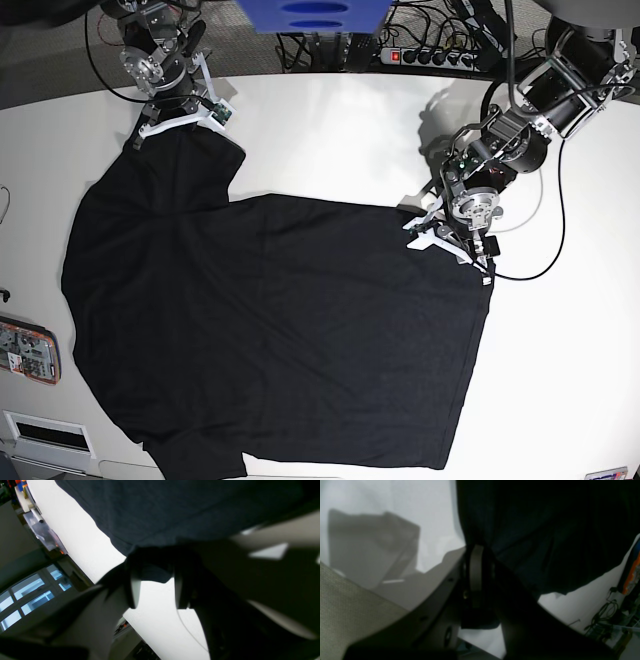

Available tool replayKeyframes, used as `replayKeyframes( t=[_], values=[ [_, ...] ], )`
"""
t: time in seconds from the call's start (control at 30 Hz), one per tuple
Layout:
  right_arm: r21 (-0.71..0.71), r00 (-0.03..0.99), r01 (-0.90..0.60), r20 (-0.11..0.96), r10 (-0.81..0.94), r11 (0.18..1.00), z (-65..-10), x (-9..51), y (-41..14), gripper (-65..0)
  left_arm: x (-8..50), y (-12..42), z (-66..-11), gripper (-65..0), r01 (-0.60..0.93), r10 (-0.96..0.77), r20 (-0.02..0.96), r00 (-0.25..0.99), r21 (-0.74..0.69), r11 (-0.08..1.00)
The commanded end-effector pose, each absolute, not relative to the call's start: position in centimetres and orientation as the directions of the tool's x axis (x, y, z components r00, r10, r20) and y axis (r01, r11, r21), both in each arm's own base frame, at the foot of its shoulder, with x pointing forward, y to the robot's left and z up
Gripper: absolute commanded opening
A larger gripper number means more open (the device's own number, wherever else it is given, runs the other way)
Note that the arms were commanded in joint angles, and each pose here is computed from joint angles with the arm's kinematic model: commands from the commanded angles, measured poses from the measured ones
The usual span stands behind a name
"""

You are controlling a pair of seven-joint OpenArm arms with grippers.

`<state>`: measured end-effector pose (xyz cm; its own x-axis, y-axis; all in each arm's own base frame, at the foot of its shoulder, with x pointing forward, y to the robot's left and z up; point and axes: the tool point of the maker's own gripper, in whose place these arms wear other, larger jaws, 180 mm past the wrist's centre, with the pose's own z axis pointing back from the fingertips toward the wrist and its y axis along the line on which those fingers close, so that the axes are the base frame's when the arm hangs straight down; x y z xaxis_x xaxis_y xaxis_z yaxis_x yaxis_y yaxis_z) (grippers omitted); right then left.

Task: Fold the T-shirt properly
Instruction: 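Pinch the shoulder corner with the left gripper and adjust grip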

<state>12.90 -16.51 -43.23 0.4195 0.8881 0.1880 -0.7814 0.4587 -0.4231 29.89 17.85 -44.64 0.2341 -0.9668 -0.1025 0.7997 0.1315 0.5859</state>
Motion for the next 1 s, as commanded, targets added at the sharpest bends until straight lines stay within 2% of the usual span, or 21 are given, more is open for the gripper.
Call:
replayKeyframes(
  t=[0.0, 0.27, 0.43, 0.57, 0.67, 0.83, 0.9, 0.97],
  values=[
    [-0.409, 0.412, -0.792, 0.189, 0.891, 0.453, -43.2, 12.5, -16.3, -65.0, 27.7, 16.7, -46.1, -43.0, 0.858, -0.975, -0.071, 0.210, 0.492, 0.149],
    [-0.408, 0.412, -0.792, 0.190, 0.891, 0.454, -43.2, 12.5, -16.3, -65.0, 27.1, 16.6, -46.3, -38.9, 0.865, -0.978, -0.078, 0.192, 0.484, 0.131],
    [-0.408, 0.413, -0.792, 0.189, 0.891, 0.454, -43.2, 12.5, -16.4, -65.0, 26.0, 17.2, -46.8, -38.7, 0.881, -0.980, -0.183, 0.075, 0.473, -0.021],
    [-0.408, 0.413, -0.792, 0.189, 0.891, 0.454, -43.2, 12.5, -16.4, -65.0, 26.6, 17.6, -46.4, -38.1, 0.862, -0.973, -0.222, 0.057, 0.503, -0.064],
    [-0.408, 0.413, -0.792, 0.189, 0.891, 0.454, -43.2, 12.5, -16.4, -65.0, 26.7, 17.6, -46.3, -31.6, 0.862, -0.973, -0.224, 0.055, 0.502, -0.067],
    [-0.408, 0.413, -0.792, 0.189, 0.891, 0.454, -43.2, 12.5, -16.4, -65.0, 26.4, 17.6, -46.5, -12.5, 0.871, -0.971, -0.234, 0.038, 0.485, -0.083],
    [-0.408, 0.413, -0.792, 0.189, 0.891, 0.454, -43.2, 12.5, -16.4, -65.0, 26.0, 17.7, -46.8, -11.1, 0.886, -0.967, -0.255, 0.002, 0.449, -0.116],
    [-0.408, 0.413, -0.792, 0.189, 0.891, 0.454, -43.2, 12.5, -16.4, -65.0, 25.5, 17.9, -47.0, -12.6, 0.900, -0.961, -0.274, -0.032, 0.411, -0.147]
  ],
)
